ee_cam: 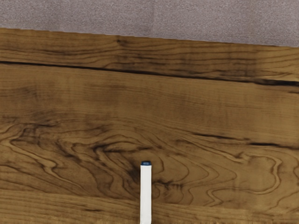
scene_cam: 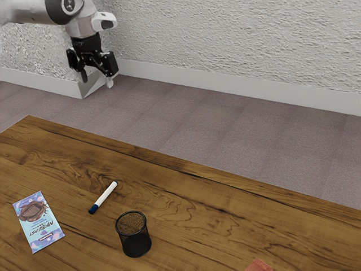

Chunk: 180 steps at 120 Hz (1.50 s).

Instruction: Put the marker into the pen holder.

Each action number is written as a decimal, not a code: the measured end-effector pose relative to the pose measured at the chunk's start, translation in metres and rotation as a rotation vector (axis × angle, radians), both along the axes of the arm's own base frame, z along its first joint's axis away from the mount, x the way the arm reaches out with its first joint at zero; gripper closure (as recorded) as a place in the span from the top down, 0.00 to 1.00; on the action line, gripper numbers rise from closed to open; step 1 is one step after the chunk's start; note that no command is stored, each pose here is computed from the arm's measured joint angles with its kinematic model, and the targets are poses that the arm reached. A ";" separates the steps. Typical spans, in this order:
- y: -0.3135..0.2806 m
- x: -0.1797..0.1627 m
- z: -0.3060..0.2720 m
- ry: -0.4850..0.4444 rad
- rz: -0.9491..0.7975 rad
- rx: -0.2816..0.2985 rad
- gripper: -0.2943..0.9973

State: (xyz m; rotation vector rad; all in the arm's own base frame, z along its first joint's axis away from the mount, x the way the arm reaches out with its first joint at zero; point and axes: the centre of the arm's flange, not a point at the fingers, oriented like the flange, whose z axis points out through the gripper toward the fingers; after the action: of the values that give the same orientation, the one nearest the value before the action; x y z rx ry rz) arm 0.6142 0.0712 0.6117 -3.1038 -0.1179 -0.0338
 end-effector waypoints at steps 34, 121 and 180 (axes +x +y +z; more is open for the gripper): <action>-0.014 -0.044 -0.106 0.168 -0.024 -0.046 0.77; 0.012 -0.040 -0.363 0.120 0.004 0.001 0.63; 0.015 -0.035 -0.366 0.049 0.001 0.012 0.50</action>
State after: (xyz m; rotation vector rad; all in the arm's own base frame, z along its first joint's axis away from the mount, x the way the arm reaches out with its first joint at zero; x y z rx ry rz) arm 0.5790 0.0858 0.2459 -3.0899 -0.1166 0.0422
